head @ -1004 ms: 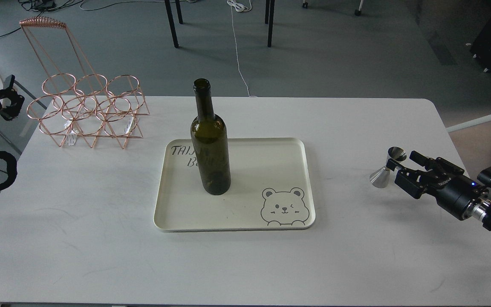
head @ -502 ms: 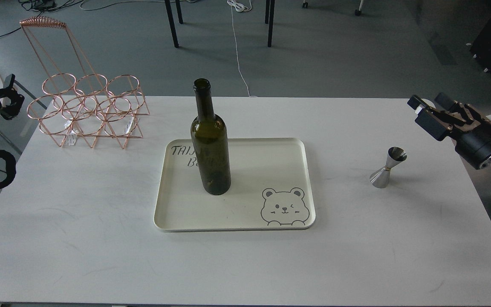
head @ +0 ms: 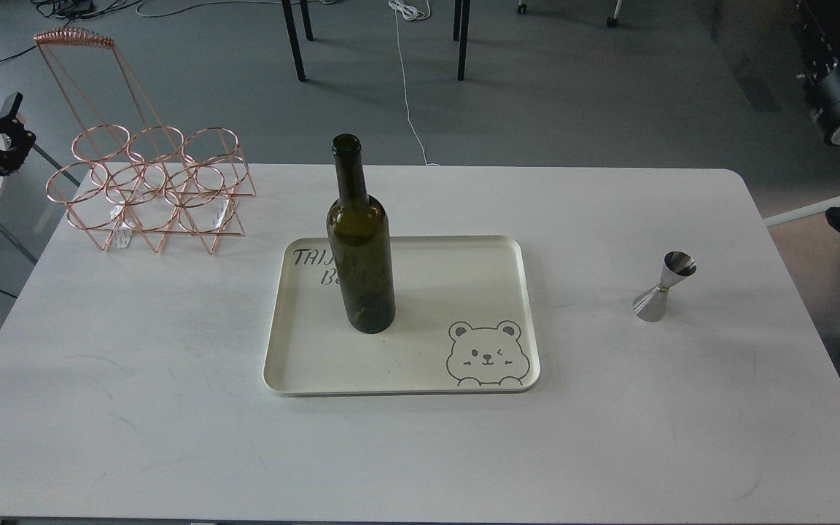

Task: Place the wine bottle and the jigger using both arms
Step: 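Withdraw the right gripper and bring the left gripper forward, then reach the left gripper to the green wine bottle's neck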

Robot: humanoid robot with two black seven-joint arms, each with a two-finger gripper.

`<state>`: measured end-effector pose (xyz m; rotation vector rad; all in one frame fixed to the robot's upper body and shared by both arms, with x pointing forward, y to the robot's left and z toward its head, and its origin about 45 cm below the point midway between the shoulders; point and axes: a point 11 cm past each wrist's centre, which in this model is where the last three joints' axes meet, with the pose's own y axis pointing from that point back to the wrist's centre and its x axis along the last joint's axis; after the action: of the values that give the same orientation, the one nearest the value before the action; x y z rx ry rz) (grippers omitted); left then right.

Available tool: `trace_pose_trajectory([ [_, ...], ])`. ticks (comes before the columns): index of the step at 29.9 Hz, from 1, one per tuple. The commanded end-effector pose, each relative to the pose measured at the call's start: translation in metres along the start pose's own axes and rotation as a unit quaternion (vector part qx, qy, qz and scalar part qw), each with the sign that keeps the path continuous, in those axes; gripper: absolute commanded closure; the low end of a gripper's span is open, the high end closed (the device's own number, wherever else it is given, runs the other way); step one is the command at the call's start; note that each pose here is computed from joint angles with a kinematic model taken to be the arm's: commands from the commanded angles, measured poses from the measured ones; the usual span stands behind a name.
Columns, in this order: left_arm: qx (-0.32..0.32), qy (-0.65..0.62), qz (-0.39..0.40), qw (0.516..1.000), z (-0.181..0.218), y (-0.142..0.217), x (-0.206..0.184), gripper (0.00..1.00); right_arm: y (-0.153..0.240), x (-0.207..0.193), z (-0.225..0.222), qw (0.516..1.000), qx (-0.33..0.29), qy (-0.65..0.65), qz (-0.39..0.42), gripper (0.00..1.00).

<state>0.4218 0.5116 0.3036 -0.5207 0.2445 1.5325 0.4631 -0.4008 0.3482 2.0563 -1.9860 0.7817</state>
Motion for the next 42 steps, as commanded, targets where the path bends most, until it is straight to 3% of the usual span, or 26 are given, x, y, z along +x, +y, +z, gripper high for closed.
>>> trace_pose_trajectory([
  [1,0.008,-0.005,-0.044,0.999,0.017,0.002,-0.022,0.02,-0.005,0.009,0.005,0.993,-0.013,-0.114,0.033,0.05],
  [7,0.049,-0.025,-0.117,0.992,0.015,0.01,-0.063,0.02,-0.002,0.021,0.046,0.943,-0.043,-0.316,0.091,0.04],
  [13,0.098,-0.124,-0.204,0.966,0.008,0.021,-0.103,0.02,0.019,0.026,0.084,0.897,-0.021,-0.433,0.086,0.03],
  [22,0.15,-0.371,-0.365,0.841,-0.009,0.06,-0.166,0.02,0.058,0.034,0.126,0.874,-0.041,-0.465,0.138,0.03],
  [29,0.092,-0.559,-0.45,0.69,-0.039,0.088,-0.208,0.02,0.06,0.034,0.128,0.872,-0.042,-0.466,0.141,0.03],
  [35,0.003,-0.714,-0.498,0.493,-0.088,0.106,-0.212,0.02,0.06,0.036,0.127,0.869,-0.036,-0.471,0.147,0.02],
  [38,-0.056,-0.731,-0.5,0.46,-0.108,0.112,-0.219,0.02,0.06,0.038,0.127,0.869,-0.035,-0.471,0.148,0.02],
  [42,-0.072,-0.722,-0.504,0.469,-0.125,0.112,-0.228,0.02,0.06,0.038,0.127,0.868,-0.034,-0.472,0.149,0.02],
])
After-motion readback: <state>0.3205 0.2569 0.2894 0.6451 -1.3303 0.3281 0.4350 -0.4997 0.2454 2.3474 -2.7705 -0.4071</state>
